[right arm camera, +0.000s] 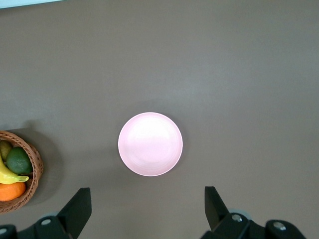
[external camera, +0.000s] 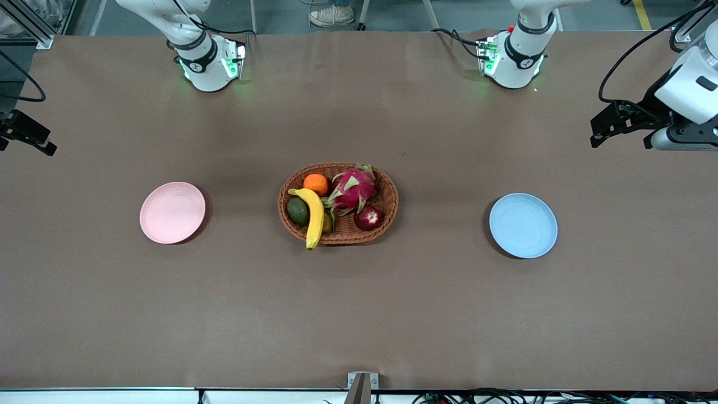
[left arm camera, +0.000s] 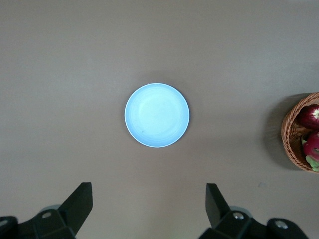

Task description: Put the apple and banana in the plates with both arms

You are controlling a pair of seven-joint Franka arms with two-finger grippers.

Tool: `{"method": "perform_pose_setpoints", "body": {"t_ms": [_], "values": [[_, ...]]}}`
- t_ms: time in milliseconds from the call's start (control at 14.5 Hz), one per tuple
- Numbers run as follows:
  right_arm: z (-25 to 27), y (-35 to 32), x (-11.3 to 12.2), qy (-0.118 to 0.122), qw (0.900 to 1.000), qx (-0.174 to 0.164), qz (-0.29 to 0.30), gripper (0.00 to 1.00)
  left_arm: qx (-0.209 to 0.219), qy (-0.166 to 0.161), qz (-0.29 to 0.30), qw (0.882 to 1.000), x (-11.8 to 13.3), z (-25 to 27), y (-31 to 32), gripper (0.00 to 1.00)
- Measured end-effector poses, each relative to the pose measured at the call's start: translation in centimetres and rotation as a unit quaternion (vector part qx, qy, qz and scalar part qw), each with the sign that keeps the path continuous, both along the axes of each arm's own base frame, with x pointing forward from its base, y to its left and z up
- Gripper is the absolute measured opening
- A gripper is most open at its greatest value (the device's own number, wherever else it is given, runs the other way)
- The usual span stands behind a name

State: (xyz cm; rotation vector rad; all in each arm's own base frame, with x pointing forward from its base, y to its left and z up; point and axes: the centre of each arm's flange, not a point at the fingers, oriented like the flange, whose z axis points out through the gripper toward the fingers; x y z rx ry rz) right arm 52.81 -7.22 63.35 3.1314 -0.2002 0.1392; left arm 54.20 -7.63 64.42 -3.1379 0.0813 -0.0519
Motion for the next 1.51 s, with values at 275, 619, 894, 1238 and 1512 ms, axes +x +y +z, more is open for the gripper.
{"method": "perform_pose_setpoints", "body": {"t_ms": [275, 619, 894, 1238, 1512], "values": [[0.0, 0.0, 0.0, 0.000, 1.000, 0.000, 0.000, 1.00, 0.000, 0.000, 0.000, 1.000, 0.0, 0.0, 0.0, 1.00], [0.4, 0.0, 0.1, -0.006, 1.000, -0.001, 0.000, 1.00, -0.007, 0.004, -0.004, 1.000, 1.1, -0.6, -0.1, 1.00], [1.5, 0.6, 0.2, -0.018, 1.000, -0.002, 0.006, 1.00, -0.024, 0.025, -0.023, 0.999, 4.4, -5.9, -2.5, 1.00], [-1.8, 1.8, 1.7, 0.019, 1.000, 0.001, 0.020, 1.00, -0.045, 0.038, 0.035, 0.998, 6.6, -12.8, -11.3, 1.00], [-6.4, 5.5, 3.6, 0.073, 0.994, 0.004, 0.082, 1.00, -0.052, 0.056, 0.133, 0.988, 5.3, -17.6, -20.8, 1.00]]}}
